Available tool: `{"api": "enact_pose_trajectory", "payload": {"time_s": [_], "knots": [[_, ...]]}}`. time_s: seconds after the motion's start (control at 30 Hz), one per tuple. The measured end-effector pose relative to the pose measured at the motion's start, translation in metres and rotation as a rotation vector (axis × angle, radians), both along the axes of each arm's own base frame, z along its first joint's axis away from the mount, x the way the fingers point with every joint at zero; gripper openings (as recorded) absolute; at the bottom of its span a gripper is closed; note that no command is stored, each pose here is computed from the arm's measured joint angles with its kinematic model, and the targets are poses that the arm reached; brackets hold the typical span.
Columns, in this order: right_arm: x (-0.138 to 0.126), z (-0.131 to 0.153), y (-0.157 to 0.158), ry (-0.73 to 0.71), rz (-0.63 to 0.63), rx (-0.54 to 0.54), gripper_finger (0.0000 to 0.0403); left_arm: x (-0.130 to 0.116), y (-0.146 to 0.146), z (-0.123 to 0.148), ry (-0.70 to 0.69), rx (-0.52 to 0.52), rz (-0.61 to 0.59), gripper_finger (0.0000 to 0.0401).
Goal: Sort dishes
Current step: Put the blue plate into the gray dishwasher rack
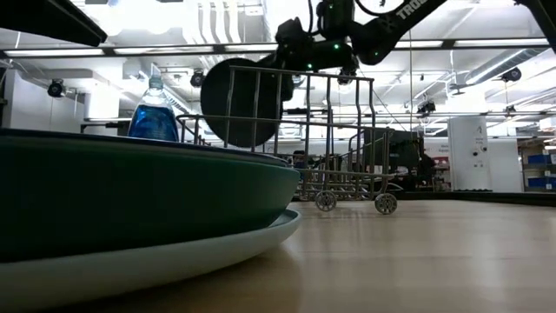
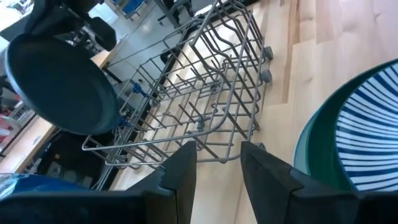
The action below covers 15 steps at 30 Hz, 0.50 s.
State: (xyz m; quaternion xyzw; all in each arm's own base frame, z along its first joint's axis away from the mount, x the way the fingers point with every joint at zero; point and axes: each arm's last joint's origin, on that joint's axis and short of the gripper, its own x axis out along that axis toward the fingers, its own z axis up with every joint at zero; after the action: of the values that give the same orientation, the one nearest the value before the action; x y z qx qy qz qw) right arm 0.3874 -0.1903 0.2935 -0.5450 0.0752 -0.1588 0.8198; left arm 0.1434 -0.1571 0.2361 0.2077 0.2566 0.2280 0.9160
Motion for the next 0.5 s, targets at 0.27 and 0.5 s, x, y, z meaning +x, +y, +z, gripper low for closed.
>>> {"api": "enact_pose_trajectory", "payload": {"time_s": [0.27, 0.5], "knots": [[-0.0041, 0.0013, -0.0009, 0.038, -0.014, 0.025, 0.0, -0.001, -0.001, -0.0028, -0.009, -0.205, 0.077, 0.0115], [-0.0059, 0.0052, -0.0004, 0.031, -0.016, 0.013, 0.0, 0.0036, -0.0058, -0.0013, -0.139, -0.265, 0.092, 0.0115]]}}
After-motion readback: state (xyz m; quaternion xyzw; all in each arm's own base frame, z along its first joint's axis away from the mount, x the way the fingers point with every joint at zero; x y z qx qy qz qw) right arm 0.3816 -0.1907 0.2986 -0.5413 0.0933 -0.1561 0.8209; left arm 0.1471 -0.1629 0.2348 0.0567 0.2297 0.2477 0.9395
